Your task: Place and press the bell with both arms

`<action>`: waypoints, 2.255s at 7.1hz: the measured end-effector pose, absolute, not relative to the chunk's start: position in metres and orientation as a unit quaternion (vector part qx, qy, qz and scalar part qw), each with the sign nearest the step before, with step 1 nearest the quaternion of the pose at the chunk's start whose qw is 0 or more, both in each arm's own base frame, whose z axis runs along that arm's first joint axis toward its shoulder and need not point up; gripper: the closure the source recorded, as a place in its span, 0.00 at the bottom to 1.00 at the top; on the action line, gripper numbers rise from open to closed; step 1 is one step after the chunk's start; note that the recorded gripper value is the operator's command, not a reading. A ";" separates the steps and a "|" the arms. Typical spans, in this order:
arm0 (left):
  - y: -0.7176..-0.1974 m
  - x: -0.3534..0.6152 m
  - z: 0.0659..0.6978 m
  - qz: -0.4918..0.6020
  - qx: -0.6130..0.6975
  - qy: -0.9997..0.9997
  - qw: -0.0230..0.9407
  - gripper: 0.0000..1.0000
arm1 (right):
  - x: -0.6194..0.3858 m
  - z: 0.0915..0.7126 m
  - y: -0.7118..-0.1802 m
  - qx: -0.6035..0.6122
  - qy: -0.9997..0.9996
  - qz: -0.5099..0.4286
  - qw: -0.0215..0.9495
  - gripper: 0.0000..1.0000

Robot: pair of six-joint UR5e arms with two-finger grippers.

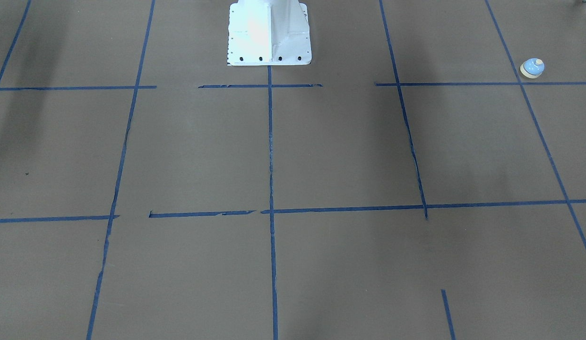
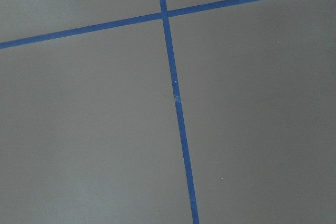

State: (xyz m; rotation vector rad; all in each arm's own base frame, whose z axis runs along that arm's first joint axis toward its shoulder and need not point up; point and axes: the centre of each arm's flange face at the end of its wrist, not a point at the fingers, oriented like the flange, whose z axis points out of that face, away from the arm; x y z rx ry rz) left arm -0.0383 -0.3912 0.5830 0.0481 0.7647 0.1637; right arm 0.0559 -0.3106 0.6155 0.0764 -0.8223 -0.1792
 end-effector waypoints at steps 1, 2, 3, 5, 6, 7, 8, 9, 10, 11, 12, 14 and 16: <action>-0.383 -0.019 0.590 0.098 0.006 0.380 0.920 0.00 | 0.055 0.615 -0.311 0.037 -0.402 -0.087 0.911 0.00; -0.379 0.002 0.594 0.124 -0.004 0.385 0.915 0.00 | 0.055 0.614 -0.311 0.038 -0.408 -0.087 0.908 0.00; -0.372 0.016 0.598 0.146 -0.003 0.387 0.911 0.00 | 0.054 0.613 -0.311 0.038 -0.412 -0.087 0.906 0.00; -0.347 0.028 0.620 0.152 -0.006 0.388 0.909 0.00 | 0.053 0.612 -0.311 0.038 -0.415 -0.088 0.905 0.00; -0.332 0.040 0.632 0.136 -0.016 0.386 0.912 0.00 | 0.052 0.612 -0.311 0.038 -0.416 -0.089 0.904 0.00; -0.315 0.047 0.653 0.124 -0.017 0.384 0.915 0.00 | 0.052 0.612 -0.311 0.038 -0.417 -0.089 0.904 0.00; -0.299 0.050 0.682 0.102 -0.011 0.386 0.917 0.00 | 0.051 0.612 -0.311 0.038 -0.417 -0.090 0.904 0.00; -0.287 0.055 0.703 0.075 -0.010 0.391 0.917 0.00 | 0.051 0.611 -0.311 0.038 -0.419 -0.090 0.903 0.00; -0.271 0.056 0.726 0.062 -0.009 0.394 0.917 0.00 | 0.050 0.610 -0.311 0.038 -0.425 -0.090 0.900 0.00; -0.252 0.053 0.752 0.065 -0.004 0.399 0.915 0.00 | 0.049 0.609 -0.311 0.039 -0.431 -0.090 0.897 0.00; -0.236 0.052 0.770 0.076 -0.004 0.402 0.913 0.00 | 0.049 0.609 -0.311 0.039 -0.433 -0.090 0.896 0.00; -0.222 0.059 0.784 0.100 -0.015 0.404 0.909 0.00 | 0.048 0.608 -0.311 0.040 -0.435 -0.091 0.895 0.00; -0.214 0.060 0.791 0.108 -0.028 0.401 0.909 0.00 | 0.048 0.608 -0.310 0.040 -0.435 -0.091 0.895 0.00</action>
